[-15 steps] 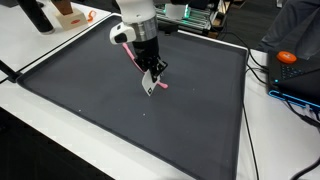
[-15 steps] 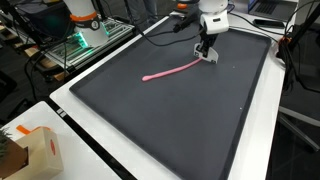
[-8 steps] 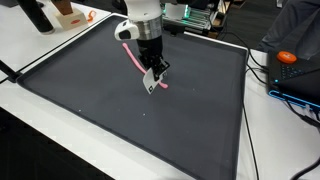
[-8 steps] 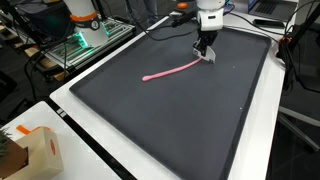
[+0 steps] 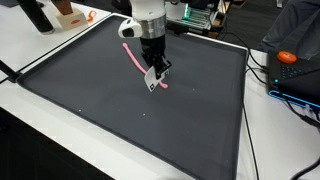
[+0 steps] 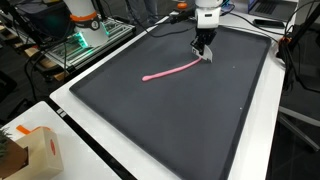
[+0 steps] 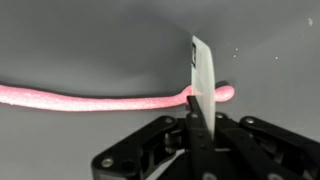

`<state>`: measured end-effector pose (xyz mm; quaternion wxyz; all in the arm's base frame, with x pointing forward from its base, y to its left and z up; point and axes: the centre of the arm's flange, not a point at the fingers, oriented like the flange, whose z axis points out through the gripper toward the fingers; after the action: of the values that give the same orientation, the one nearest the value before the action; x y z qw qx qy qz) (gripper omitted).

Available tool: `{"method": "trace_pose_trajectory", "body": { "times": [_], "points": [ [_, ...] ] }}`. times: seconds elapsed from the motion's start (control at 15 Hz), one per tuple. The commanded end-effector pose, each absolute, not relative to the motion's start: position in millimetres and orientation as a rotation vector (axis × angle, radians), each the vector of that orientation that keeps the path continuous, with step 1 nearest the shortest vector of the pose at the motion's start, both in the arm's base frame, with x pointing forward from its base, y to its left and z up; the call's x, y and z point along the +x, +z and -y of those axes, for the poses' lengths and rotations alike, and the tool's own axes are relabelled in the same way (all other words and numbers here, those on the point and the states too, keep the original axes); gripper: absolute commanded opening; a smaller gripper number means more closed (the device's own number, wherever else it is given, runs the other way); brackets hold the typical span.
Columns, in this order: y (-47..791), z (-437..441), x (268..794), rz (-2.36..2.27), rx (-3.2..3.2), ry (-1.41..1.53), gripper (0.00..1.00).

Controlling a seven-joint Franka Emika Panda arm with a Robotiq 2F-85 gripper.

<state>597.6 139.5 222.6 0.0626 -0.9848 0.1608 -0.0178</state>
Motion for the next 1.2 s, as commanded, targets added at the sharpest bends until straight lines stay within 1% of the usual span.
{"method": "trace_pose_trajectory", "body": {
  "times": [0.0, 0.4, 1.13],
  "points": [
    [155.9, -149.4, 563.9, -0.522, -3.049, 0.144, 0.01],
    [149.6, -159.9, 586.0, -0.549, -3.096, 0.019, 0.01],
    [154.8, -136.2, 590.7, -0.762, -3.136, -0.023, 0.01]
  ]
}}
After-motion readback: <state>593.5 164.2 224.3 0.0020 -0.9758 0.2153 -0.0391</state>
